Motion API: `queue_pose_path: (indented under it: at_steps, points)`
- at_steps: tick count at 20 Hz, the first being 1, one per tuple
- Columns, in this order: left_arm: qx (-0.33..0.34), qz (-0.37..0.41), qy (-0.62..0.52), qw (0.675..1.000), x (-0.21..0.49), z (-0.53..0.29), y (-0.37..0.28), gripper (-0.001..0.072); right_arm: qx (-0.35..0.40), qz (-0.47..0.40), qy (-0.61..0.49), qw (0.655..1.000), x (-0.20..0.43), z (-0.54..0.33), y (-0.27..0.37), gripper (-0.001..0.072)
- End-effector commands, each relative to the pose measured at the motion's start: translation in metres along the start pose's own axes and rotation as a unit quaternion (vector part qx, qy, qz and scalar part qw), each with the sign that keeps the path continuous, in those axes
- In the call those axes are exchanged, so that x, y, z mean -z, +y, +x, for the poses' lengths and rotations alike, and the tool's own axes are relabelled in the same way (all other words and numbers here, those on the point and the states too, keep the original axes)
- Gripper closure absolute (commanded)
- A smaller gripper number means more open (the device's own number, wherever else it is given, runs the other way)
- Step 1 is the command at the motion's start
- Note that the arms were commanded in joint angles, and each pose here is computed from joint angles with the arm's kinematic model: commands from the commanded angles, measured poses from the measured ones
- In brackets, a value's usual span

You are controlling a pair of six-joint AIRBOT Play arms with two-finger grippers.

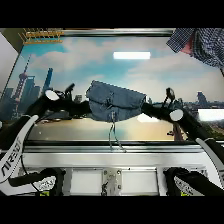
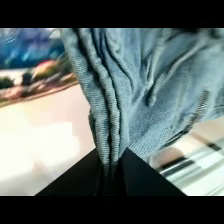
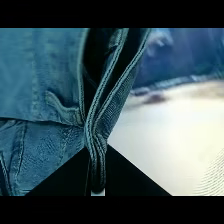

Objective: Fold the clothes and pants, and hang the long-sleeved shirts on hangers.

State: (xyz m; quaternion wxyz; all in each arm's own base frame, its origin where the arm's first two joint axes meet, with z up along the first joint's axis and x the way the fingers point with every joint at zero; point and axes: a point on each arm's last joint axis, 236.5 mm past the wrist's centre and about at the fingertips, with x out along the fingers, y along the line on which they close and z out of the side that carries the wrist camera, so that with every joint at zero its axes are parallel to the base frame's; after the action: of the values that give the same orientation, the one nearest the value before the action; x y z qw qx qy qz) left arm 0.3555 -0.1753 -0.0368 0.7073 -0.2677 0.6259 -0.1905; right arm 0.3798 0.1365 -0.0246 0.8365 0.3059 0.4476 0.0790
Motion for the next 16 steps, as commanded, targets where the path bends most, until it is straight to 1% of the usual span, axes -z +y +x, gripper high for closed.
queue_pose_path:
  at_steps: [1, 3, 4, 6, 8, 10, 13, 15, 16]
  points:
    - [0.039, 0.094, -0.094, 0.99, -0.032, -0.11, -0.076, 0.0677, 0.007, -0.208, -0.054, 0.977, -0.066, -0.088, 0.059, 0.0681]
    - [0.056, 0.172, -0.181, 0.967, -0.028, -0.198, -0.133, 0.0677, -0.007, -0.266, -0.112, 0.957, -0.094, -0.164, 0.106, 0.0681]
    - [0.061, 0.206, -0.223, 0.951, -0.02, -0.234, -0.158, 0.0677, -0.021, -0.279, -0.137, 0.95, -0.099, -0.199, 0.126, 0.068]
    - [0.065, 0.264, -0.298, 0.915, 0.01, -0.296, -0.197, 0.0676, -0.049, -0.302, -0.185, 0.934, -0.094, -0.264, 0.156, 0.068]
    - [0.076, 0.293, -0.345, 0.889, 0.049, -0.337, -0.221, 0.0677, -0.067, -0.294, -0.207, 0.931, -0.075, -0.307, 0.163, 0.068]
    - [0.096, 0.287, -0.376, 0.876, 0.084, -0.363, -0.234, 0.0677, -0.072, -0.271, -0.187, 0.942, -0.045, -0.329, 0.156, 0.068]
    - [0.123, 0.272, -0.405, 0.864, 0.119, -0.386, -0.245, 0.0677, -0.065, -0.239, -0.145, 0.958, -0.006, -0.346, 0.139, 0.0681]
    - [0.135, 0.249, -0.408, 0.868, 0.121, -0.386, -0.244, 0.0677, -0.056, -0.185, -0.108, 0.975, 0.009, -0.343, 0.128, 0.068]
    - [0.135, 0.231, -0.398, 0.878, 0.115, -0.376, -0.237, 0.0677, -0.048, -0.151, -0.083, 0.984, 0.013, -0.334, 0.122, 0.068]
